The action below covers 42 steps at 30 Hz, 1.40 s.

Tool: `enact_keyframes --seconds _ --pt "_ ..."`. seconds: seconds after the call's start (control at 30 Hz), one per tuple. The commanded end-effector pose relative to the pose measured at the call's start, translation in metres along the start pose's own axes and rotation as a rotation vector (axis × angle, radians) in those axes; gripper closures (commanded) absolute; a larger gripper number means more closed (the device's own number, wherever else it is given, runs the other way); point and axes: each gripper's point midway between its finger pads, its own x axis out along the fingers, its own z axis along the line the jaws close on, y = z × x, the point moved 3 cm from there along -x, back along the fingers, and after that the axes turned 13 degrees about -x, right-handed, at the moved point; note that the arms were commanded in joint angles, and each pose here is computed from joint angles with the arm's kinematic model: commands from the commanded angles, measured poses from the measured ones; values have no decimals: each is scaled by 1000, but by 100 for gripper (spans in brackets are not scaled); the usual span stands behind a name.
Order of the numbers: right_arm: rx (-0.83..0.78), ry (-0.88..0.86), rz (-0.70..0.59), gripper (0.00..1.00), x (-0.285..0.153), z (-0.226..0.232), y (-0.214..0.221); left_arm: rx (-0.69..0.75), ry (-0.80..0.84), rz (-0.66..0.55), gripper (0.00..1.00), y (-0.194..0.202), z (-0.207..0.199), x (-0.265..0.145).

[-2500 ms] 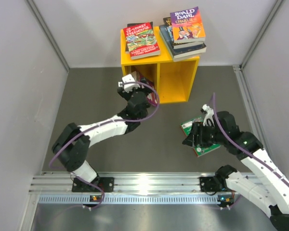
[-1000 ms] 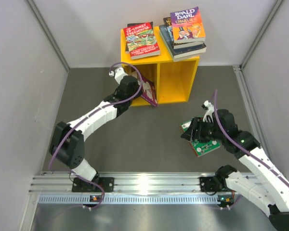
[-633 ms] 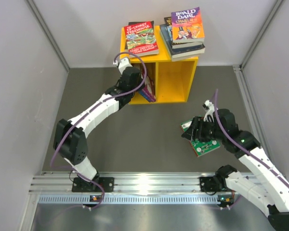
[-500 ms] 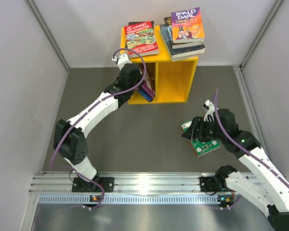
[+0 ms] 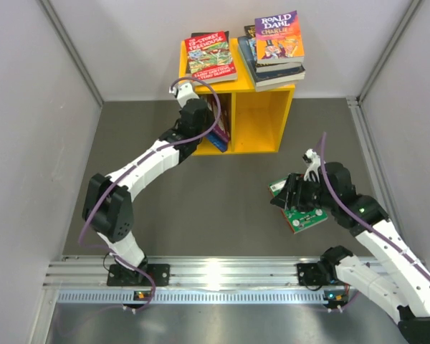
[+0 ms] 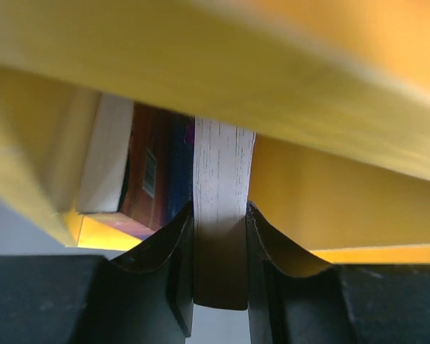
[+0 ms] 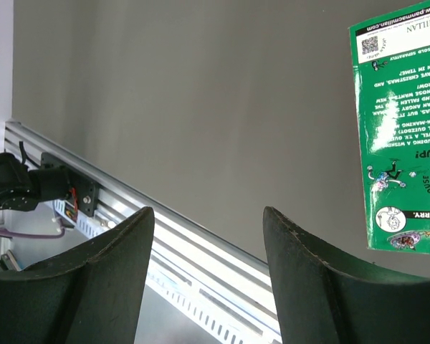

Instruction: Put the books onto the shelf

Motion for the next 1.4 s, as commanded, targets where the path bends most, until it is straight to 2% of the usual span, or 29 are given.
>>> enact_keyframes --seconds 0.0,0.1,0.17,0.23,0.43,0.5,0.63,0.97,1.0,1.03,1.07,1.13,1.2,1.37 --pt "1 -17 -44 38 -7 4 -7 -86 136 -114 100 -28 -36 6" --pt "2 -14 -45 38 -8 3 -6 -85 127 -81 99 -19 -34 14" --pt "4 -12 -48 38 -9 3 -6 -81 125 -70 95 -15 -33 16" --pt "7 -10 -51 38 -10 3 -7 -78 116 -64 83 -13 -31 17" --pt "10 -8 -54 38 -10 3 -6 -77 82 -54 62 -16 -24 14" --pt "11 -10 -55 38 -10 3 -7 -73 66 -57 58 -19 -20 13" --pt "17 -18 -52 38 -9 4 -6 -76 40 -63 39 -25 -15 10" --pt "16 -28 -59 38 -11 6 -7 -71 -21 -92 33 -40 -6 -6" --pt "17 -26 -57 38 -10 5 -7 -64 -51 -105 26 -44 -1 -11" --pt "18 -24 -56 38 -10 5 -7 -62 -61 -117 24 -50 -1 -14" --pt "17 -26 -54 38 -10 6 -8 -56 -78 -127 16 -53 2 -17" --pt "22 -19 -42 38 -7 5 -9 -39 -140 -159 11 -64 11 -28" --pt "29 -13 -22 38 -2 4 -10 -29 -152 -185 1 -76 14 -39" --pt "57 49 75 37 16 -7 -4 10 -210 -232 1 -98 31 -64"
